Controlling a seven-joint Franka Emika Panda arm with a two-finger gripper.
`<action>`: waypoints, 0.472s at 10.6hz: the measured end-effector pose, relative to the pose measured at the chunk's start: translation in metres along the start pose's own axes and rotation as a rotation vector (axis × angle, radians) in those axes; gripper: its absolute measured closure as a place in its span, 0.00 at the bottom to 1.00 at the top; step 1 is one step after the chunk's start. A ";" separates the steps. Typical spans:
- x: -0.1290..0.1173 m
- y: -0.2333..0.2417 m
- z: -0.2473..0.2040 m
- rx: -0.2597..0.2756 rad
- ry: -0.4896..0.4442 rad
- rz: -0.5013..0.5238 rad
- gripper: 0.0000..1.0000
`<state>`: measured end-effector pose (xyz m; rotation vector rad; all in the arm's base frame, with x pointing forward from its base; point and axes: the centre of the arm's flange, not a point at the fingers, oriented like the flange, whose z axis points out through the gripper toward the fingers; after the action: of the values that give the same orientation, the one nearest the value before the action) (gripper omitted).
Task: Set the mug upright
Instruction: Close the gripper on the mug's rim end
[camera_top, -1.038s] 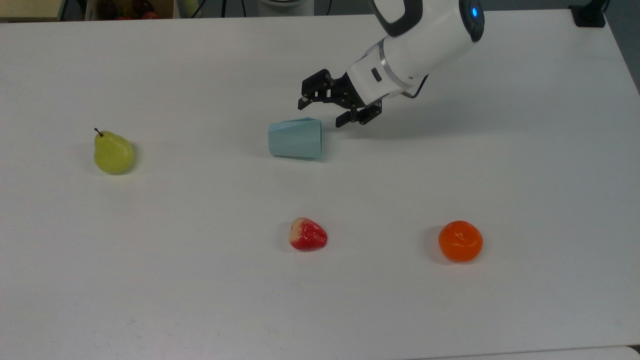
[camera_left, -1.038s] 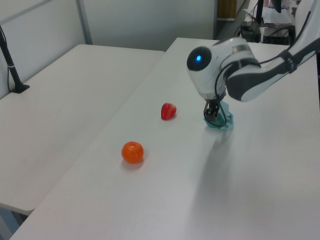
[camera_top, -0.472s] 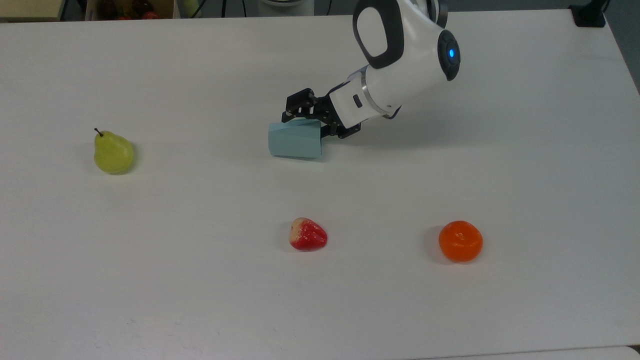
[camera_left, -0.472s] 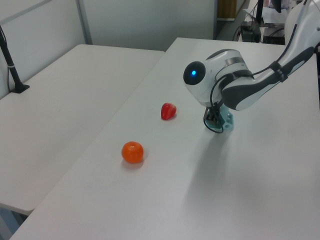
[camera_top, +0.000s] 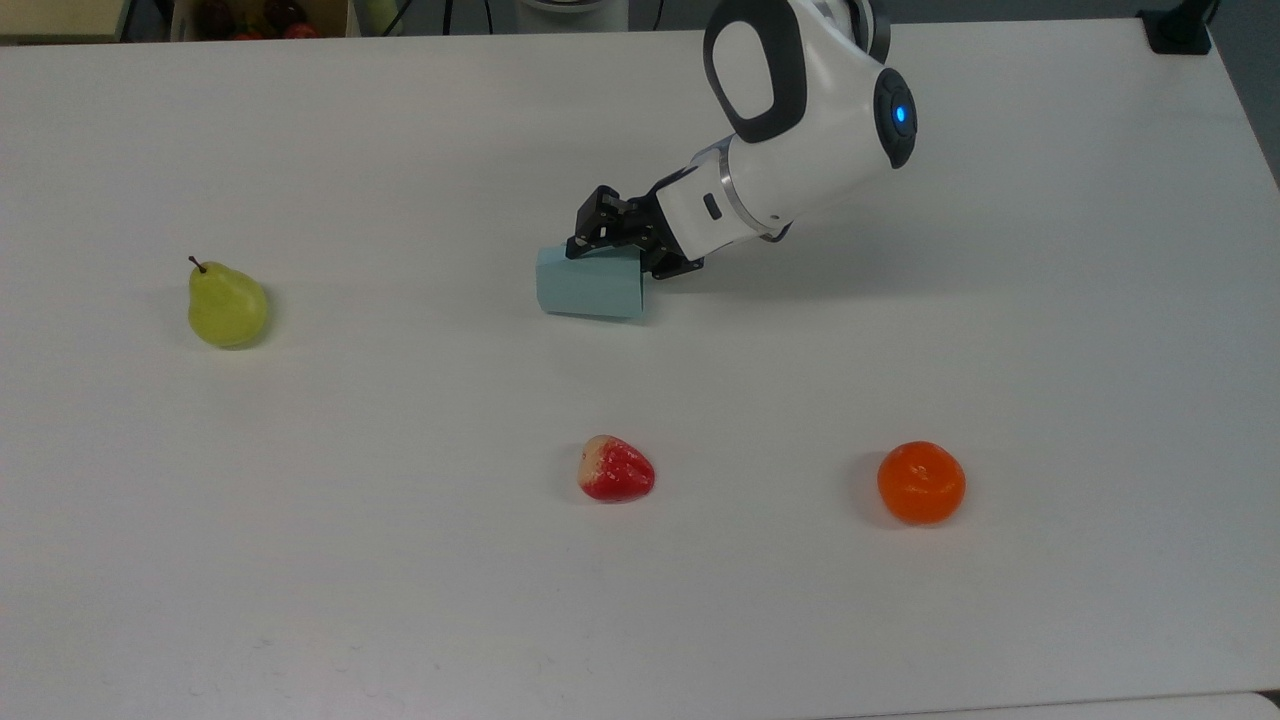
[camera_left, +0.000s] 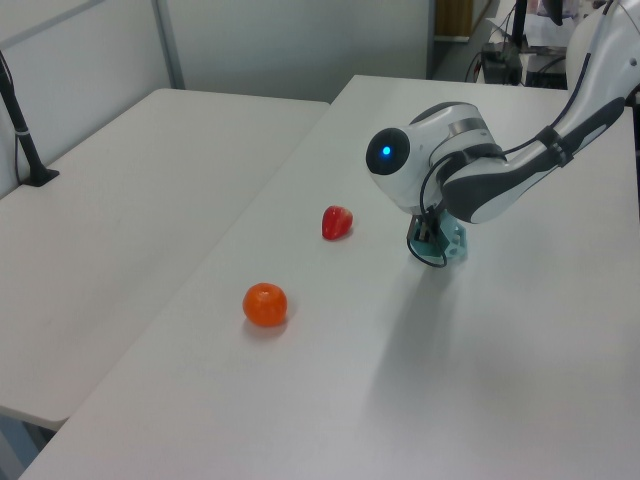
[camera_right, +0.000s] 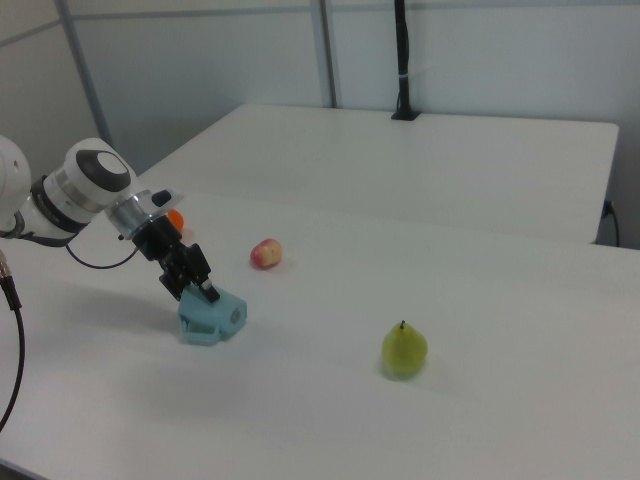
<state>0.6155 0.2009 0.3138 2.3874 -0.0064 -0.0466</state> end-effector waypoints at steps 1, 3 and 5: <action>0.002 0.005 -0.002 -0.005 0.003 0.007 0.67; 0.002 0.008 -0.004 -0.005 0.006 0.012 0.79; 0.003 0.016 -0.005 -0.014 0.003 0.022 0.85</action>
<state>0.6191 0.1924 0.3278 2.3733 -0.0306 -0.0324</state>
